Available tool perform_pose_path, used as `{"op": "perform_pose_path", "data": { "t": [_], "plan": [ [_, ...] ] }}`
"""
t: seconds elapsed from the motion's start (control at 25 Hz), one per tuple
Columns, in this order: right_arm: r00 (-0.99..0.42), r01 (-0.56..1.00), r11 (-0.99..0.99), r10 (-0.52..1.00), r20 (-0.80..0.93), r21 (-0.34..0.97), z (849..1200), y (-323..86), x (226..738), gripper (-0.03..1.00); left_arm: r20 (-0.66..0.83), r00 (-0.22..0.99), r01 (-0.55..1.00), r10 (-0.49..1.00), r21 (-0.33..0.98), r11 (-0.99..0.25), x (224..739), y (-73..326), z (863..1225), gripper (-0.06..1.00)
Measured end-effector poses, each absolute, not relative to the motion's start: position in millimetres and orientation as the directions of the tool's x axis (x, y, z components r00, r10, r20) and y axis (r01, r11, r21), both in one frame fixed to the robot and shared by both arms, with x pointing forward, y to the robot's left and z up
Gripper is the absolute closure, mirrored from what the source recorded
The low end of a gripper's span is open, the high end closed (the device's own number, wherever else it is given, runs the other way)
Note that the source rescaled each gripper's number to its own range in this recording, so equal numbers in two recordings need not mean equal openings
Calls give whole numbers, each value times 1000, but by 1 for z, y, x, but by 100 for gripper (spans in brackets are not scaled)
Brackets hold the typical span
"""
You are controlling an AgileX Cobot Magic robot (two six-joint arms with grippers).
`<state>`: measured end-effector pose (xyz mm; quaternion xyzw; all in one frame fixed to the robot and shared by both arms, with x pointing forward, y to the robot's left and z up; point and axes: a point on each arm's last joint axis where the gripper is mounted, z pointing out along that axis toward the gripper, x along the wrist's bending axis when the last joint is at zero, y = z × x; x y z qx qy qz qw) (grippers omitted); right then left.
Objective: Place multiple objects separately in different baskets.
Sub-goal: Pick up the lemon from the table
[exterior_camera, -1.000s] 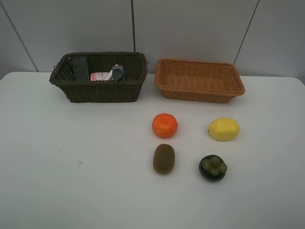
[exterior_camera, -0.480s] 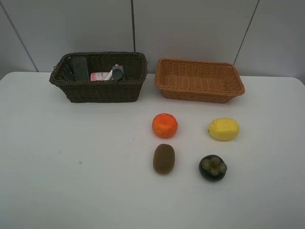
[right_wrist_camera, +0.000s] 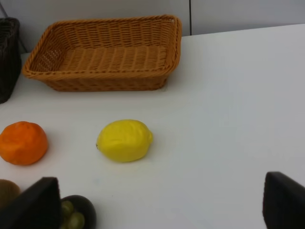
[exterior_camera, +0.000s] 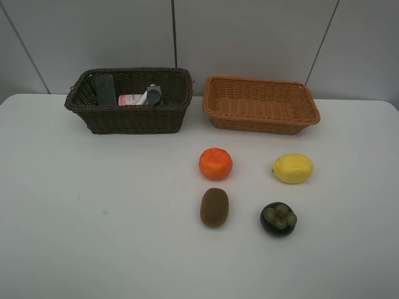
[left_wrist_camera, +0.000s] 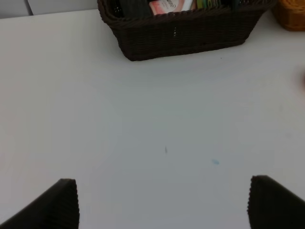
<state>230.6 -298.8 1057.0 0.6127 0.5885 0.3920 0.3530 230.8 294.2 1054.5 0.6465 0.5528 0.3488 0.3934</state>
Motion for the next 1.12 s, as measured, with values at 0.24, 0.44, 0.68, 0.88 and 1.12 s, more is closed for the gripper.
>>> {"op": "perform_pose_path", "data": {
  "t": [0.24, 0.44, 0.68, 0.88, 1.12],
  "plan": [
    [0, 444, -58, 998, 65, 894, 1057, -299, 231, -3, 16, 145, 440, 989, 894, -79, 231, 294, 1054, 2],
    [6, 474, -54, 998, 59, 879, 1057, -299, 236, -3, 16, 145, 440, 989, 894, -79, 231, 294, 1054, 2],
    [24, 720, -41, 999, 35, 693, 1056, -298, 292, -3, 16, 145, 440, 989, 894, -79, 231, 294, 1054, 2],
    [30, 872, -36, 999, 20, 489, 1057, -296, 367, -3, 16, 145, 440, 989, 894, -79, 231, 294, 1054, 2],
    [-9, 978, 10, 1000, -5, 209, 1034, -293, 452, -3, 16, 145, 440, 989, 894, -79, 231, 294, 1054, 2]
  ]
}}
